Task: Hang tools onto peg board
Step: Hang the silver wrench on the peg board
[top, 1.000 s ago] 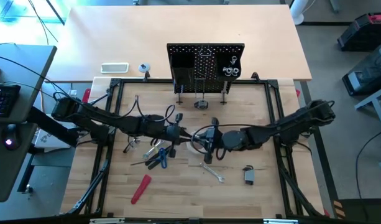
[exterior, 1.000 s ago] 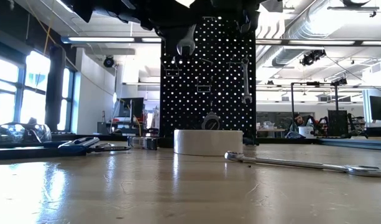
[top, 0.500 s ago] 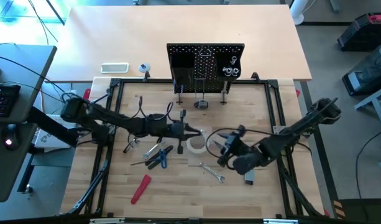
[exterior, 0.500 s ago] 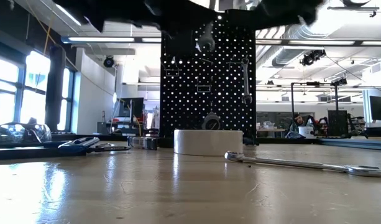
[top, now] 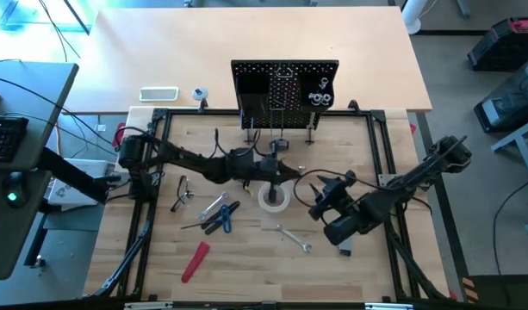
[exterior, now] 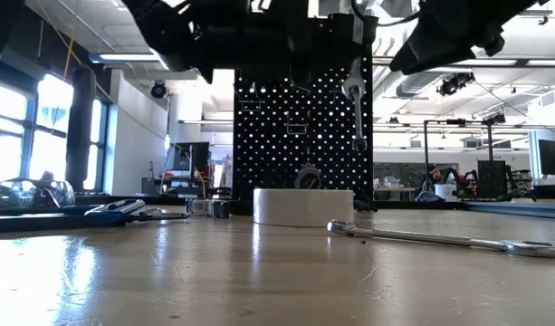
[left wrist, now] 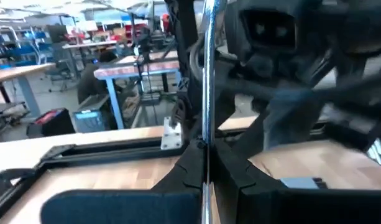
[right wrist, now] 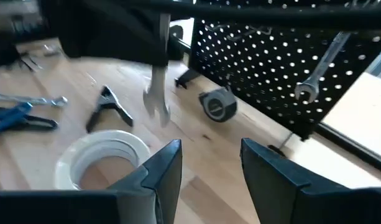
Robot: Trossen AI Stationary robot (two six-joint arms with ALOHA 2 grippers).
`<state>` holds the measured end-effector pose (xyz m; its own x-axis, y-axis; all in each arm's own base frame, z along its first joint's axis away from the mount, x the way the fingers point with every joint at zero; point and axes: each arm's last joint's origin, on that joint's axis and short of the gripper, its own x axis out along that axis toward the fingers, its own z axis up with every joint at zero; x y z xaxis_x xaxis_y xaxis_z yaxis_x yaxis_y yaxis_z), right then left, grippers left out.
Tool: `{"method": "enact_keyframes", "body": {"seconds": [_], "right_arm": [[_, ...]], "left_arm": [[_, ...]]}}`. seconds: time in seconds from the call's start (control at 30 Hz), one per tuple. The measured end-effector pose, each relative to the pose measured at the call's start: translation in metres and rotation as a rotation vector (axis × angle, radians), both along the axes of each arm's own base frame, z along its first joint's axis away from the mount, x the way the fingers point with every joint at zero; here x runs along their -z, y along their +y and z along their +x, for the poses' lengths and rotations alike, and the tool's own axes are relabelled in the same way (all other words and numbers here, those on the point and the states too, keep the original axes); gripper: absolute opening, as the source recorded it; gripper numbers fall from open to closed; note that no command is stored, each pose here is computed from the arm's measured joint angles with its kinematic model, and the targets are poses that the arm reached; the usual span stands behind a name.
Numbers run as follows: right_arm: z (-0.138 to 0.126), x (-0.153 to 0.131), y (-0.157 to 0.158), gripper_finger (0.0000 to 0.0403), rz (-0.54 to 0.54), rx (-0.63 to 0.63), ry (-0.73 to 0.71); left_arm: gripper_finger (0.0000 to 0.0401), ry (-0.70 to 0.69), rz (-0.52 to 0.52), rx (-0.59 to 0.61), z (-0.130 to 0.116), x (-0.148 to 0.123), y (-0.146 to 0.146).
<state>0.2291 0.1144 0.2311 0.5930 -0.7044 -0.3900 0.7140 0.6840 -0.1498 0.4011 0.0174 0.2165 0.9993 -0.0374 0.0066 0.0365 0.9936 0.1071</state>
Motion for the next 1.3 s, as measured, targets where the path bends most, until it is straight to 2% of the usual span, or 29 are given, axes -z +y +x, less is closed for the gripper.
{"method": "enact_keyframes", "body": {"seconds": [0.13,0.27,0.43,0.53,0.7,0.77,0.97,1.3], "right_arm": [[0.000,0.001,-0.009,0.0160,-0.032,0.025,0.053],[-0.002,0.003,-0.018,0.0160,-0.086,0.025,0.164],[-0.001,-0.005,-0.021,0.0160,-0.103,-0.069,0.262],[0.008,-0.017,-0.019,0.0160,-0.053,-0.222,0.270],[0.027,-0.039,-0.015,0.0160,0.020,-0.664,0.225],[0.027,-0.045,-0.021,0.0160,0.012,-0.752,0.230],[0.011,-0.062,-0.059,0.0160,-0.019,-0.754,0.286],[-0.017,-0.094,-0.112,0.0160,-0.027,-0.863,0.186]], "left_arm": [[0.0001,-0.012,0.016,-0.018,-0.002,-0.004,0.011],[0.0001,-0.026,-0.003,0.007,-0.005,-0.012,0.020],[0.0001,0.015,0.000,0.034,-0.008,-0.012,0.022],[0.0001,0.028,0.022,0.032,-0.009,-0.013,0.023],[0.0001,0.040,0.028,0.020,-0.010,-0.012,0.029],[0.0001,0.035,0.027,0.018,-0.011,-0.014,0.032],[0.0001,0.035,0.023,0.008,-0.011,-0.014,0.036],[0.0001,-0.010,0.030,-0.032,-0.014,-0.018,0.052]]}}
